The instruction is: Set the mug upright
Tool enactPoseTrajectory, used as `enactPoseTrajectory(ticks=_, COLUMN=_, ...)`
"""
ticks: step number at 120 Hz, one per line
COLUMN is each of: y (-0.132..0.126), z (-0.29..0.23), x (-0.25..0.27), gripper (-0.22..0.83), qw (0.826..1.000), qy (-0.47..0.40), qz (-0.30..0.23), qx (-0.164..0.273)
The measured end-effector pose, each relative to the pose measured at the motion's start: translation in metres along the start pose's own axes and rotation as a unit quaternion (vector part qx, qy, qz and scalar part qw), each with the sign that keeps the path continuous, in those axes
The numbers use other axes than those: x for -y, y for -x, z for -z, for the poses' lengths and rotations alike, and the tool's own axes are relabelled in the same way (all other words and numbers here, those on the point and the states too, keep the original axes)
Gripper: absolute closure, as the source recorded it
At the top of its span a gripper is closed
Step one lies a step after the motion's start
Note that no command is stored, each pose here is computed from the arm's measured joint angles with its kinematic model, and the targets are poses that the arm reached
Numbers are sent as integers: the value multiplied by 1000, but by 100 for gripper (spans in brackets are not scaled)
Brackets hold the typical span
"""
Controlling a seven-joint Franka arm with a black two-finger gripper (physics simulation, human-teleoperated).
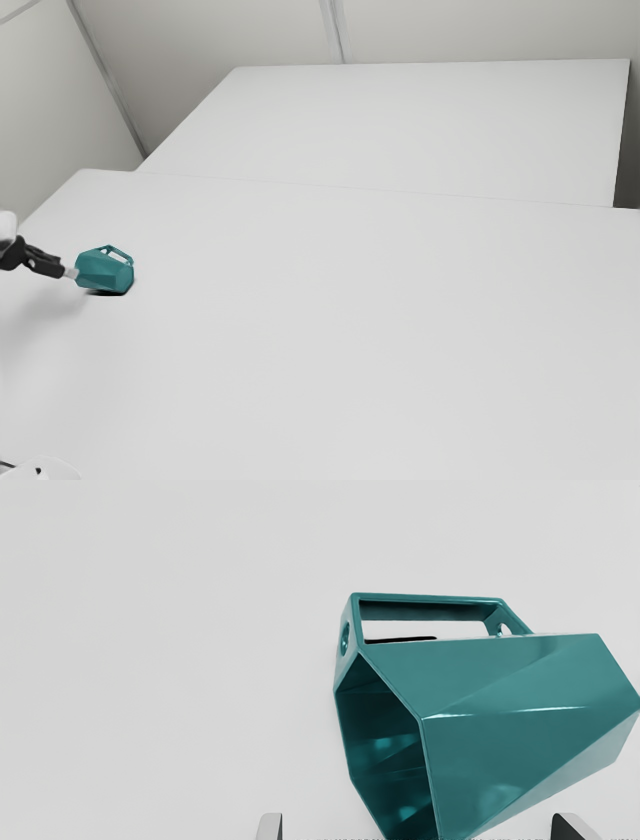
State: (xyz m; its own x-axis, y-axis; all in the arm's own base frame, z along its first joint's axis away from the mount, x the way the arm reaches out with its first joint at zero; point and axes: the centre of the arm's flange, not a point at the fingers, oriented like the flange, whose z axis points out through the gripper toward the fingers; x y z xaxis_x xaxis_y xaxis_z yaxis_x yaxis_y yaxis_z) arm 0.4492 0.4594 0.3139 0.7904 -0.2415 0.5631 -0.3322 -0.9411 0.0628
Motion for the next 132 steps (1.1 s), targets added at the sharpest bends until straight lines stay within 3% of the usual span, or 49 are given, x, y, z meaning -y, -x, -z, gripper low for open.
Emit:
enactPoseTrajectory(ticks=64, y=11, z=-28, x=-2, gripper=5, qw=999, qy=17, qz=-49, qx=-5)
enactPoseTrajectory(ticks=104, y=0, z=-41, x=-8, gripper=7, qw=997, qy=28, qz=-75, qx=-11)
enactPoseTrajectory(ticks=118, y=-3, z=-43, x=-10, gripper=13, qw=996, qy=29, qz=-82, qx=-12)
enactPoseTrajectory(ticks=132, y=-7, z=-43, x=-12, gripper=29, qw=996, qy=29, qz=-88, qx=-14)
